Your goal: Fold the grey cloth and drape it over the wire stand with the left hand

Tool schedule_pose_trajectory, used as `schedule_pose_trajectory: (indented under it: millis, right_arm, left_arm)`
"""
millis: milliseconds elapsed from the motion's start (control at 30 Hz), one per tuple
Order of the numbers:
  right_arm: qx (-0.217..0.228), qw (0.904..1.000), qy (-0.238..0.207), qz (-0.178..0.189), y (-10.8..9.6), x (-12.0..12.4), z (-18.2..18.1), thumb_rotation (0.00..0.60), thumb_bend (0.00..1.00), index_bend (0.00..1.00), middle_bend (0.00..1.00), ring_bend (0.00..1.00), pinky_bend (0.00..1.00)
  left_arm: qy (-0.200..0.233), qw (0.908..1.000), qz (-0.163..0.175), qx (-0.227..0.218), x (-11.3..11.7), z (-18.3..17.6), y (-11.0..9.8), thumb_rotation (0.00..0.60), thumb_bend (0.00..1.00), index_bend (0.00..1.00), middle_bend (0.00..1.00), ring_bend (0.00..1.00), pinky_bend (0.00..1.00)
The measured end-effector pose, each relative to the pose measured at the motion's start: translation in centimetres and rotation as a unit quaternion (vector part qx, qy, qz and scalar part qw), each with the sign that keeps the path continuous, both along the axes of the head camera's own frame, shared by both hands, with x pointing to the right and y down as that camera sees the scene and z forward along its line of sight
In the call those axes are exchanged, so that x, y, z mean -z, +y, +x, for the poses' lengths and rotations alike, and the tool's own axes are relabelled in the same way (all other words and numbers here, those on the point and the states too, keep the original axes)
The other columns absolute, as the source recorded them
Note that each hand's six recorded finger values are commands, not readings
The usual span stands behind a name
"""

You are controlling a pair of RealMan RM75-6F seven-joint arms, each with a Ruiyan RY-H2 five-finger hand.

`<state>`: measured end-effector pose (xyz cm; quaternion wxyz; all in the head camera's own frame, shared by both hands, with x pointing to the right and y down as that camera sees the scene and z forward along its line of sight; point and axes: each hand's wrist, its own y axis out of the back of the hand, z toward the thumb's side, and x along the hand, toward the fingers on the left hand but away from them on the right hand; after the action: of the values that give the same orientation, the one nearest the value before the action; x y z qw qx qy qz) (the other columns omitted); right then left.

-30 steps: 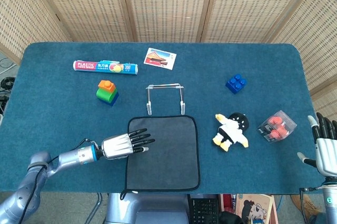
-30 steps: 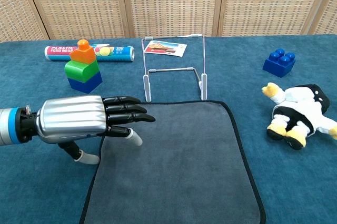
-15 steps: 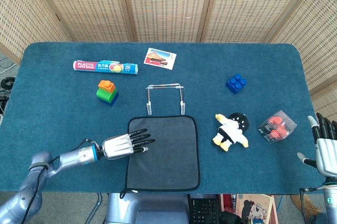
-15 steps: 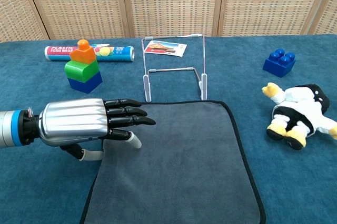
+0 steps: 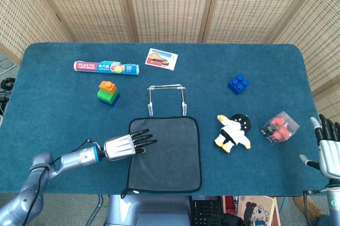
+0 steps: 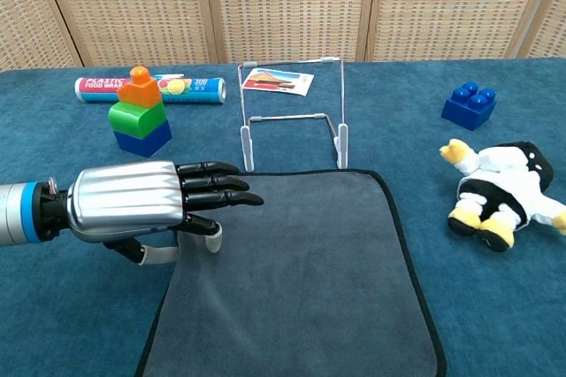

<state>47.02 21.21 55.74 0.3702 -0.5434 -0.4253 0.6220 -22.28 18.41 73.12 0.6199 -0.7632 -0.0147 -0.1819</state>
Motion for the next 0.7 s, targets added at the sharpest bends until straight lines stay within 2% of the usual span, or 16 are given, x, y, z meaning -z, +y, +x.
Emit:
schedule_pose_trajectory:
  millis: [233,467,700]
  right_arm:
    - [0.000,1.0000,0.000,-0.003,0.06,-0.02,-0.03,0.600,0.00,0.00,0.00,0.00,0.00]
    - [0.001,0.9999,-0.003,-0.011,0.12,-0.09,-0.09,0.600,0.00,0.00,0.00,0.00,0.00]
    - [0.002,0.9999,-0.006,-0.013,0.13,-0.07,-0.16,0.600,0.00,0.00,0.00,0.00,0.00]
  left_arm:
    - [0.007,0.9999,0.002,0.009,0.25,0.10,-0.41,0.600,0.43,0.43,0.00,0.00,0.00]
    - [0.013,0.9998,0.005,0.013,0.63,0.02,-0.75,0.600,0.45,0.58,0.00,0.00,0.00]
    - [0.014,0.9998,0.007,0.014,0.68,-0.08,-0.73,0.600,0.46,0.68,0.00,0.00,0.00]
